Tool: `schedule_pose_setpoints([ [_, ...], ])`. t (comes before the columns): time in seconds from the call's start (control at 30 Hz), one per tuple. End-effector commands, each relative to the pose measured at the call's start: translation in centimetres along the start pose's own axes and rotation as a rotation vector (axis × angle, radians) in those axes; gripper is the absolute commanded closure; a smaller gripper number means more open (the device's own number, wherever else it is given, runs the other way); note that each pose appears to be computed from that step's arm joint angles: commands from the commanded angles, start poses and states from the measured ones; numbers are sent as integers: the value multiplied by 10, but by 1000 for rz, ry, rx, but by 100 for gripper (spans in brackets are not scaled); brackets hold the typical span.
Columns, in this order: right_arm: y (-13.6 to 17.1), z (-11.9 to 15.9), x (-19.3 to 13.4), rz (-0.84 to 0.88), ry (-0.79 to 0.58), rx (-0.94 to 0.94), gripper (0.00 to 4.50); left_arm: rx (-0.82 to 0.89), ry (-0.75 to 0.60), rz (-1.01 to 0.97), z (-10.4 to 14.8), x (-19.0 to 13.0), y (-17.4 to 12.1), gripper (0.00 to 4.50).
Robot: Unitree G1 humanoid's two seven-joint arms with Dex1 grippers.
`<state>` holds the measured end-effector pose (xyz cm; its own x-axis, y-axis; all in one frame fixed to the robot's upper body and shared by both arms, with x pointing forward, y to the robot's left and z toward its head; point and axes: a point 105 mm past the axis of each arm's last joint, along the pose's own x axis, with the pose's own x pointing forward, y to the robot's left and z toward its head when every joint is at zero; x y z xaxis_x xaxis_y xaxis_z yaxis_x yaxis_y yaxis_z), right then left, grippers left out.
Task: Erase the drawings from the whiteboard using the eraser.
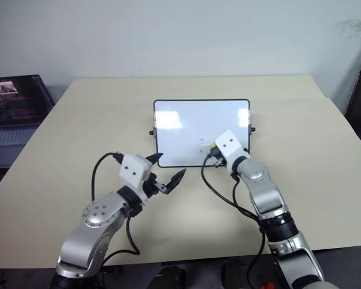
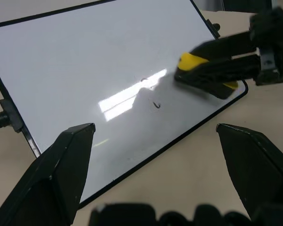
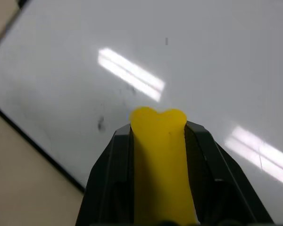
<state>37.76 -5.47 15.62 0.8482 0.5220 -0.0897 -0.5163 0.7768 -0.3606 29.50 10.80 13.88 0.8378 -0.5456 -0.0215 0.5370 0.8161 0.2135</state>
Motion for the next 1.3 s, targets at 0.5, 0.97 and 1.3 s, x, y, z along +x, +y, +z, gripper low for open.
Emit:
schedule_pose_setpoints([
  [0.5,0,7,40,10,50,-224,336,10,-20,15,7,-5,0,0],
  [0.97,11,-24,16,33,139,-184,336,10,-24,11,7,-4,1,0],
  [1.3,13,-32,5,28,173,-168,336,6,-28,1,8,-3,-2,0],
])
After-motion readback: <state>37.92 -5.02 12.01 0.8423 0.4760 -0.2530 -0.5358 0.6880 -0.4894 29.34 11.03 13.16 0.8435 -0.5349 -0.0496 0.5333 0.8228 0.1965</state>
